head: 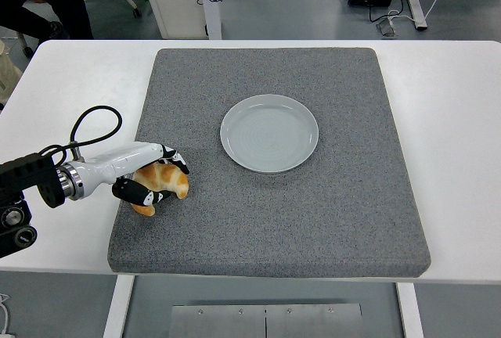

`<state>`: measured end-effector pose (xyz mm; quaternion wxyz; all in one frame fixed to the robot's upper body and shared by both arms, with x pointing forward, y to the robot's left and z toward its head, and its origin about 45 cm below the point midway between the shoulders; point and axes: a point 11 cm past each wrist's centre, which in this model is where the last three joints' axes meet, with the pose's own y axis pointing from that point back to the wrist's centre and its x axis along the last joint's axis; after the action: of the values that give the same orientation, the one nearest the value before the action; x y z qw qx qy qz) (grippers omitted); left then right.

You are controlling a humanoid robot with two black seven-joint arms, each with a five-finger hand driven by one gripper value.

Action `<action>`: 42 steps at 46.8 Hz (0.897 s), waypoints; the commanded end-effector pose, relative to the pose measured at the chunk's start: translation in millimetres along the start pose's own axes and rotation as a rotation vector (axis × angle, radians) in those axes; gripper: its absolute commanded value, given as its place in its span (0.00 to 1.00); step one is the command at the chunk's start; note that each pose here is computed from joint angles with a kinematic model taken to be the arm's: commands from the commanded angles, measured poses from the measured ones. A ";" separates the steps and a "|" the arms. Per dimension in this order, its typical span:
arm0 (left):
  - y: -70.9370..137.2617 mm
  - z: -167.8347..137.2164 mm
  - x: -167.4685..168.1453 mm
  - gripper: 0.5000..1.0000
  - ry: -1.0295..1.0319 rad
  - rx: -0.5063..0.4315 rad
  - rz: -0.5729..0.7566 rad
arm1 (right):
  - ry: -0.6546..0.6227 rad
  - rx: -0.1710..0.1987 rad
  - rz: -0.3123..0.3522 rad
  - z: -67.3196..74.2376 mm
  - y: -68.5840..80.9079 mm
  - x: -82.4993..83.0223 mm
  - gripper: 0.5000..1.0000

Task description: Place the bread on the plate

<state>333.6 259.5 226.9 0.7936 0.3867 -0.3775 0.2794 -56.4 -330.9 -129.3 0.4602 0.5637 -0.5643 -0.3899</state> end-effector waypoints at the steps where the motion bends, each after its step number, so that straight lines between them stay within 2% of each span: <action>1: -0.1 1.8 11.3 0.00 0.001 -0.008 0.024 | 0.001 0.000 0.000 0.1 0.0 0.0 1.00; 16: 11.4 4.5 73.5 0.00 -0.042 -0.010 0.103 | -0.001 0.000 0.000 0.0 0.0 0.0 1.00; 35: 26.1 31.3 174.9 0.00 -0.140 -0.024 0.195 | 0.001 0.000 0.000 0.0 0.0 0.0 1.00; 42: 28.1 36.5 197.4 0.00 -0.169 -0.025 0.219 | -0.001 0.002 0.000 -0.2 0.0 0.0 1.00</action>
<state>405.7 274.8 407.5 0.7324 0.3560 -0.4815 0.3242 -56.5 -330.8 -129.3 0.4604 0.5640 -0.5640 -0.3898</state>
